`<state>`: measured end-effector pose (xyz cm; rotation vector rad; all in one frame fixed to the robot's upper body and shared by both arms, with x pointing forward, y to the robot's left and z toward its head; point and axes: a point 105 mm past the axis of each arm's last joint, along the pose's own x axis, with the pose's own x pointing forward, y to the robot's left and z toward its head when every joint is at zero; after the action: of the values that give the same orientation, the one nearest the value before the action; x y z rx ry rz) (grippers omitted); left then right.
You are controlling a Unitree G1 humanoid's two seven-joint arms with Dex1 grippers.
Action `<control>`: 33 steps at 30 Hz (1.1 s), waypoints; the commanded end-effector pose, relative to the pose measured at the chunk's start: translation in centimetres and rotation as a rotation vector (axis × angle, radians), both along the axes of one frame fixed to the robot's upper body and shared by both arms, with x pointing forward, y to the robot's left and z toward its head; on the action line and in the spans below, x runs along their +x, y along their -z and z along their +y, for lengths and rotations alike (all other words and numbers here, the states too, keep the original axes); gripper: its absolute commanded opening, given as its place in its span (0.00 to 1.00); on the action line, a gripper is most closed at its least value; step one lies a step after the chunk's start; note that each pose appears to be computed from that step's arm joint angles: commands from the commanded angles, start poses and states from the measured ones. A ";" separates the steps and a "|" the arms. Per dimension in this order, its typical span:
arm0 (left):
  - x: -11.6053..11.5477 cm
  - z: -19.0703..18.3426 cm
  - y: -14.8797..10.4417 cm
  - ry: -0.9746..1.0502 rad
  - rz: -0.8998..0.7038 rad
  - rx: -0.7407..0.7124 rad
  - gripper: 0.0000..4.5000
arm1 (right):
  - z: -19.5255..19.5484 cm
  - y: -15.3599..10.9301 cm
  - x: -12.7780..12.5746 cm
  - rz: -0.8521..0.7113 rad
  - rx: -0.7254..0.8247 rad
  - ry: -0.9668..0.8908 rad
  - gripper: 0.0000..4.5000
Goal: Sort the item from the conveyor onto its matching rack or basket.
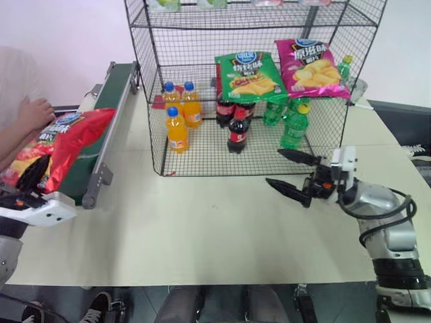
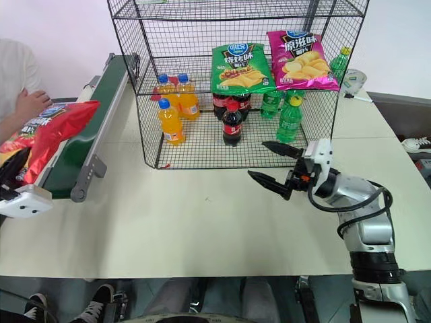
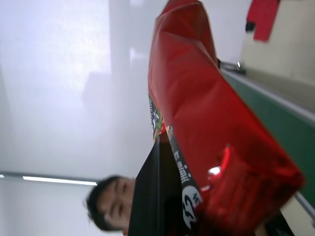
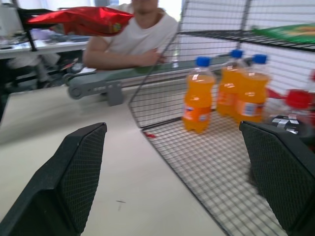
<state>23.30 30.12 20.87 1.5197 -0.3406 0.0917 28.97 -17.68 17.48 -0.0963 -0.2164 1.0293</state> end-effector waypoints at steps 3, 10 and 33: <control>1.1 -5.0 -2.1 0.135 -0.070 0.049 0.03 | -2.1 -3.0 0.1 -0.131 0.048 0.135 1.00; 2.7 -10.3 -2.8 0.283 -0.100 0.036 0.03 | -1.9 -3.2 -0.1 -0.200 0.086 0.238 1.00; 12.2 -12.8 -7.4 0.243 -0.364 0.036 0.03 | -0.7 -3.0 0.2 -0.199 0.083 0.236 1.00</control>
<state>35.43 17.43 27.17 1.4823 -0.7674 0.1205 29.44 -18.43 19.55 -0.1235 -0.3796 0.7726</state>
